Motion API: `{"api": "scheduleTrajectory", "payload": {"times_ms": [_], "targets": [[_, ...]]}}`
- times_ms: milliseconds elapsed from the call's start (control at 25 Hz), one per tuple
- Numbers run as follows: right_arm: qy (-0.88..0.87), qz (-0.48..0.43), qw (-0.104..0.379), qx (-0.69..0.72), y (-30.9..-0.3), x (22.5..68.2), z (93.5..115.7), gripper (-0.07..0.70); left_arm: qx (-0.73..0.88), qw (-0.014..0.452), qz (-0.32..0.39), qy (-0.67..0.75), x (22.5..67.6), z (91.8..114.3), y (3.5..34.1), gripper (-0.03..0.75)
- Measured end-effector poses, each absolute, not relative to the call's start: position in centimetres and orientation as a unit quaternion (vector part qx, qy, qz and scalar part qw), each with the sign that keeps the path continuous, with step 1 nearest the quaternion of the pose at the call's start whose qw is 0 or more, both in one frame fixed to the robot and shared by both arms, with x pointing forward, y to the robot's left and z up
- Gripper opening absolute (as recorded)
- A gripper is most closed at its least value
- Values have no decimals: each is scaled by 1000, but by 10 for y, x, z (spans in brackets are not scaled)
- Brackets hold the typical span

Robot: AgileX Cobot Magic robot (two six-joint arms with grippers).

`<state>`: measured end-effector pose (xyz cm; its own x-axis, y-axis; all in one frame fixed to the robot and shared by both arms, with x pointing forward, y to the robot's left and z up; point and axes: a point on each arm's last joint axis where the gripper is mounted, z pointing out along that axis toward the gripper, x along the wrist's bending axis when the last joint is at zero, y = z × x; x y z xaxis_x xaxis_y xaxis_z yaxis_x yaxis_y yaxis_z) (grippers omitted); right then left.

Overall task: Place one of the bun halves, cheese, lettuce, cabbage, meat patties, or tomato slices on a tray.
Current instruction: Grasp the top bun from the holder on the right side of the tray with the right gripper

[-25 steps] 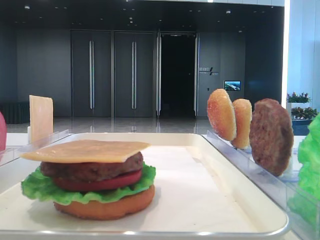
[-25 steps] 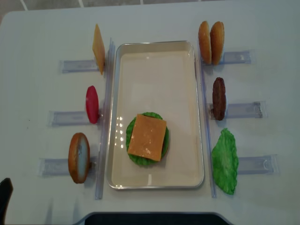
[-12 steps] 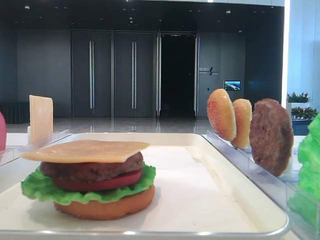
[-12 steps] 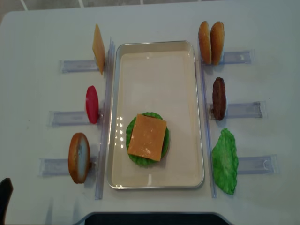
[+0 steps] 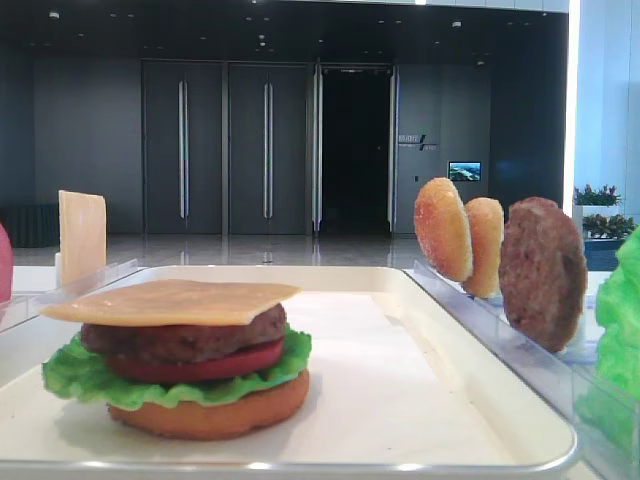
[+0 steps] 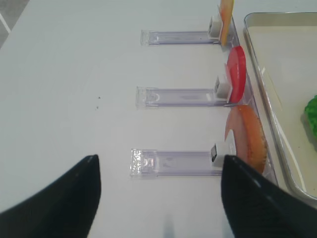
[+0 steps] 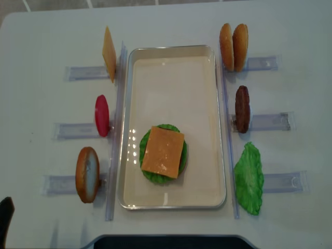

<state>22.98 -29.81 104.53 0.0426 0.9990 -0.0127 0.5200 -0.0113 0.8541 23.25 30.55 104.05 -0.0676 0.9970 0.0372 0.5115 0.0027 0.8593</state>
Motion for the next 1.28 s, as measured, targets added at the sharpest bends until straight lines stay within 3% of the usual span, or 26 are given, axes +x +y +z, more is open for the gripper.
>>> {"api": "scheduleTrajectory", "payload": {"times_ms": [880,1280], "targets": [[607,333,355,629,-298,231,1045,459,600,326,372,629,233,1040,305,577],[656,230,236,679,-300,286,1057,459,600,326,372,629,233,1040,305,577]]}}
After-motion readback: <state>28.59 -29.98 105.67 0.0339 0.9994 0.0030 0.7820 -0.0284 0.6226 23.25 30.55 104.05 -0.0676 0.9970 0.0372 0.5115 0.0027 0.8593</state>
